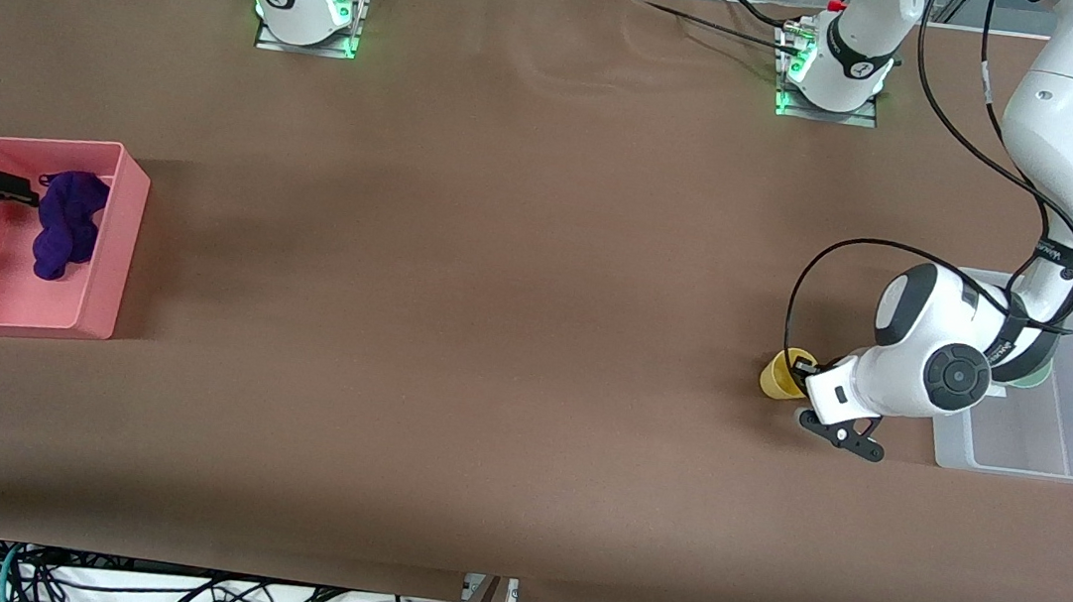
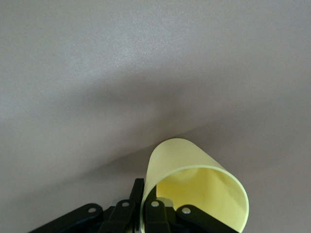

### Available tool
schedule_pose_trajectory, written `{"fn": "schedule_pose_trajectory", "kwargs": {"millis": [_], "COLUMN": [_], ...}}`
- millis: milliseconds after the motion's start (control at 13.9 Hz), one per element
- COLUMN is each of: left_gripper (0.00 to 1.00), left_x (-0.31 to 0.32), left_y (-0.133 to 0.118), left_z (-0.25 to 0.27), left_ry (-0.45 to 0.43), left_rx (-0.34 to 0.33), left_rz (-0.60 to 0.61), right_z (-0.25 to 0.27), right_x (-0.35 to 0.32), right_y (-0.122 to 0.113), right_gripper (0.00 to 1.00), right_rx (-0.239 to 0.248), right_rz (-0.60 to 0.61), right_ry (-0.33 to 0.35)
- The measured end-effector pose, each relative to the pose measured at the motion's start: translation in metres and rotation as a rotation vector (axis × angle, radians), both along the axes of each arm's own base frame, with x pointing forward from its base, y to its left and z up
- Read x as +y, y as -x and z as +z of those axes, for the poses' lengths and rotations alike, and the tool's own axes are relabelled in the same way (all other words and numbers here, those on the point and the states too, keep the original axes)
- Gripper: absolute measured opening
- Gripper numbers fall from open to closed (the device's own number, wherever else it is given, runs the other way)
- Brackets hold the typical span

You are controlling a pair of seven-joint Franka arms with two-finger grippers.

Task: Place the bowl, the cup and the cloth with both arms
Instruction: 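Lift the yellow cup with the left gripper over the green bowl, then lower the yellow cup into the green bowl and open the left gripper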

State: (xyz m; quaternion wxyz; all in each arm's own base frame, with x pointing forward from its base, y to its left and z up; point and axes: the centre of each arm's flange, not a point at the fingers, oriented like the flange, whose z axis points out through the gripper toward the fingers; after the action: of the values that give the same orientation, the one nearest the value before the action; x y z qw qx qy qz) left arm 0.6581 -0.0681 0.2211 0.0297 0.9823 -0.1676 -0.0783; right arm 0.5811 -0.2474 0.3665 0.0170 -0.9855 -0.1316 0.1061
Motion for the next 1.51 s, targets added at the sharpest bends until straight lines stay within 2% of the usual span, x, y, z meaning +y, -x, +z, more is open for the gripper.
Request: {"fn": "schedule_pose_trajectory", "kwargs": {"millis": [215, 359, 574, 790, 933, 1149, 1364, 1508], "left_gripper": [0.05, 0.05, 0.05, 0.05, 0.05, 0.05, 0.05, 0.05], "left_x": [0.008, 0.018, 0.047, 0.113, 0.174, 0.256, 0.308, 0.324], "left_y": [-0.001, -0.008, -0.010, -0.006, 0.001, 0.026, 0.055, 0.064], "left_z": [0.012, 0.052, 0.122, 0.148, 0.149, 0.132, 0.097, 0.072], "left_ry": [-0.020, -0.054, -0.096, -0.116, -0.098, -0.056, -0.020, -0.037], "left_rx": [0.043, 0.090, 0.166, 0.180, 0.193, 0.245, 0.273, 0.227], "left_rz": [0.007, 0.018, 0.000, -0.106, -0.164, -0.193, -0.226, -0.268], "right_z": [0.045, 0.066, 0.088, 0.122, 0.148, 0.185, 0.205, 0.215], "right_x": [0.041, 0.068, 0.120, 0.194, 0.233, 0.248, 0.246, 0.244], "right_y": [-0.018, -0.024, -0.026, -0.021, -0.012, 0.005, 0.018, 0.021], "right_gripper": [1.00, 1.00, 1.00, 1.00, 1.00, 1.00, 1.00, 1.00], "right_rx": [-0.046, -0.074, -0.067, -0.059, -0.074, -0.110, -0.093, -0.052], "right_rz": [0.069, 0.096, 0.026, -0.103, -0.159, -0.175, -0.173, -0.166], "right_ry": [-0.021, -0.030, -0.032, -0.020, -0.001, 0.003, 0.019, 0.050]}}
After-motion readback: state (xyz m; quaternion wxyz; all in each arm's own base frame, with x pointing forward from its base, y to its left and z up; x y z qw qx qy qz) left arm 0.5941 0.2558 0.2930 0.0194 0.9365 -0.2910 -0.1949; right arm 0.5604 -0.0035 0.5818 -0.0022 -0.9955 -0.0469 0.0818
